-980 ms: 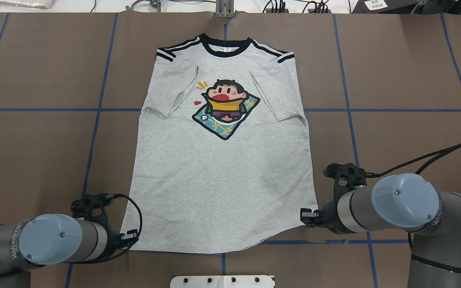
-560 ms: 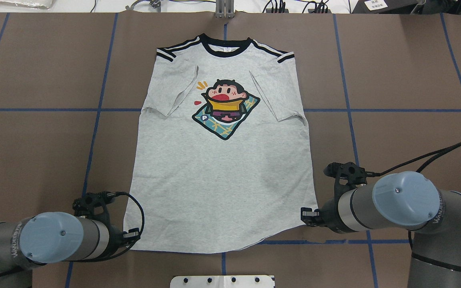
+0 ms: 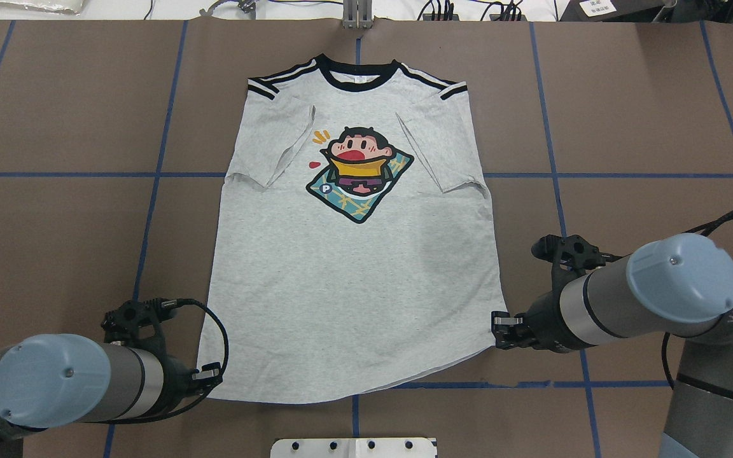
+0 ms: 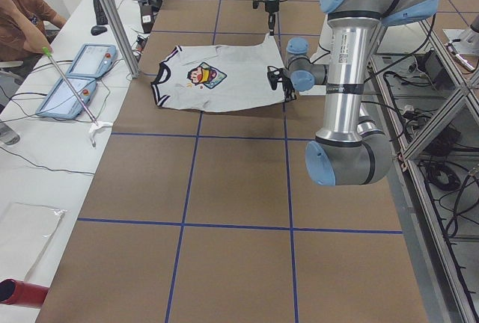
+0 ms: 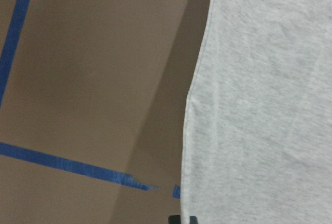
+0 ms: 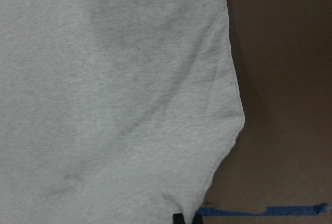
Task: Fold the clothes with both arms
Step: 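Lift the hem corners with both grippers, raising the hem off the table, then carry the hem with both grippers over the shirt toward the collar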
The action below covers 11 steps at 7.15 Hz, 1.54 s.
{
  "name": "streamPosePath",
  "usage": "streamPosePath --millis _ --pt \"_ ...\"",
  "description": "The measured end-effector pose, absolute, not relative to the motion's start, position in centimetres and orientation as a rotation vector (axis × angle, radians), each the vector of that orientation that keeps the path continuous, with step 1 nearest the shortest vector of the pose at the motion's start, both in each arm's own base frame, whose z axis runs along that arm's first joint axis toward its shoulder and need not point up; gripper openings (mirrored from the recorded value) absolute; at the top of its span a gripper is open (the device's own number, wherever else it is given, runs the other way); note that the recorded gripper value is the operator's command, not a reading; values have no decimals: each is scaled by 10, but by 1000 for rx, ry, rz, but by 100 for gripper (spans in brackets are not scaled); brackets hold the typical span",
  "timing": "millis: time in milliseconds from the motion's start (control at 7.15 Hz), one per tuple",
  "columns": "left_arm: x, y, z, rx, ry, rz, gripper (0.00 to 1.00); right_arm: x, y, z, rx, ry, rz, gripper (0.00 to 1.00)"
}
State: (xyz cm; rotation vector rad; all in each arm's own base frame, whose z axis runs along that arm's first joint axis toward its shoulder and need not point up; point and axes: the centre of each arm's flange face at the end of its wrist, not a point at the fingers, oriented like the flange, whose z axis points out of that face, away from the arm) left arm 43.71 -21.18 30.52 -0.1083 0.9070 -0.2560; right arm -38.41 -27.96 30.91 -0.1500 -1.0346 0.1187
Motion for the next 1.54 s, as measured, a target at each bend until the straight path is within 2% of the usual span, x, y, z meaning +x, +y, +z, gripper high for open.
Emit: streamPosePath --millis 560,1119,1539 --pt "383 -195 250 -155 968 -220 0 -313 -276 277 -316 -1141 56 0" --pt "335 -141 201 -319 998 -67 0 -269 -242 288 -519 -1160 -46 0" --pt "328 -150 196 -319 998 -90 0 -256 -264 302 -471 -1202 -6 0"
